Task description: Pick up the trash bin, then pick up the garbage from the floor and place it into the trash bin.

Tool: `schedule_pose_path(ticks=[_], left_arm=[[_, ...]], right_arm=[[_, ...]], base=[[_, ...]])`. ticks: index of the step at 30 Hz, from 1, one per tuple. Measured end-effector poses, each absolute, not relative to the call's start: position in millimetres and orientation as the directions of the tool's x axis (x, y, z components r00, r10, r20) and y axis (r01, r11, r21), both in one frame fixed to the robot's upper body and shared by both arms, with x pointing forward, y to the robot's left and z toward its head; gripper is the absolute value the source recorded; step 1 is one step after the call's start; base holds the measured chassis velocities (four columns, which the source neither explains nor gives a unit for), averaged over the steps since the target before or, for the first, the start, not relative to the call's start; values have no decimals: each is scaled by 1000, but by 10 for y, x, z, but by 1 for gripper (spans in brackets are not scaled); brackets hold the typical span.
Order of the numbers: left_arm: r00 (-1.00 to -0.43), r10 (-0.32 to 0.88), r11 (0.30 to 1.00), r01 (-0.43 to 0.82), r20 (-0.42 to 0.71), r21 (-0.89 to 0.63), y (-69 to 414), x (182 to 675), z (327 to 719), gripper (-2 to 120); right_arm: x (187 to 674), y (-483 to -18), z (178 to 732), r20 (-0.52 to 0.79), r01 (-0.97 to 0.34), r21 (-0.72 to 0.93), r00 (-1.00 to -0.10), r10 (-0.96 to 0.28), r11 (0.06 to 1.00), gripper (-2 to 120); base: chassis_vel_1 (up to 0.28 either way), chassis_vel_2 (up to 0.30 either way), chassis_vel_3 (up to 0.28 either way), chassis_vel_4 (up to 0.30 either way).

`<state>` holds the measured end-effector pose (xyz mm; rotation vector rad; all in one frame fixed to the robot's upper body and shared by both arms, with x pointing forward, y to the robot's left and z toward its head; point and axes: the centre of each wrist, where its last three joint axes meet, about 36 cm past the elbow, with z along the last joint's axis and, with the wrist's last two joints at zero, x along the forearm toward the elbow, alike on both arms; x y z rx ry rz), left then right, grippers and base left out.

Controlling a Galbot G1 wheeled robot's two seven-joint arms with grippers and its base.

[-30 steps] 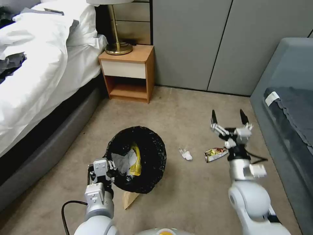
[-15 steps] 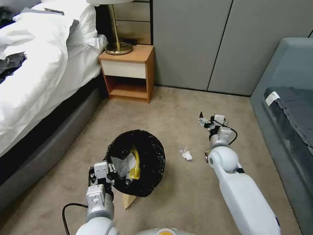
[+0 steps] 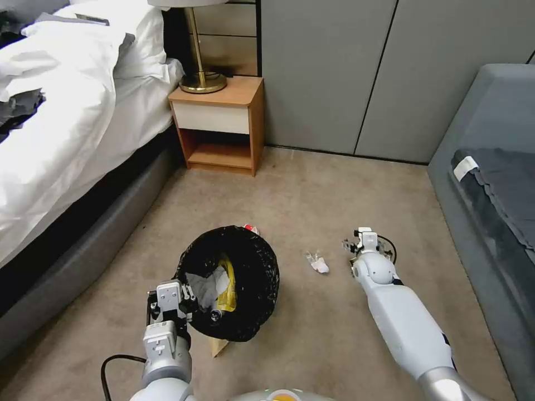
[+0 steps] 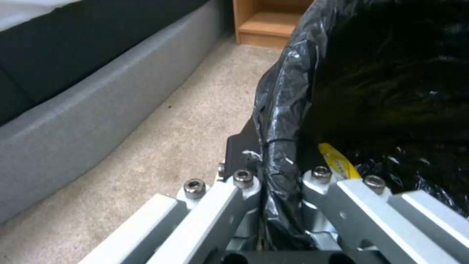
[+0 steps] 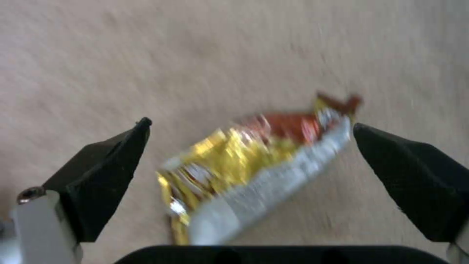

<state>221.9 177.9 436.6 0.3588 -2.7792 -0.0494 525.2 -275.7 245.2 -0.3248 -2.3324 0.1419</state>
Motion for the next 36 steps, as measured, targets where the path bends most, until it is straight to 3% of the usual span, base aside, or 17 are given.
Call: schedule_pose_path(ticks=[10, 23, 36], left_arm=[[-913, -252, 968, -240, 321, 75, 1775, 2208, 4389, 3], [-912, -257, 966, -244, 318, 83, 1775, 2119, 4397, 3], [-912, -262, 965, -246, 316, 91, 1768, 2096, 4402, 3]], right_arm=[[5143, -2940, 2163, 705, 246, -211, -633, 322, 946, 100], [5169, -2976, 1919, 699, 274, -65, -674, 239, 960, 100], [5165, -3054, 1731, 707, 286, -42, -669, 231, 957, 100]], base=[[0, 0, 0, 0], [0, 0, 0, 0], [0, 0, 0, 0]])
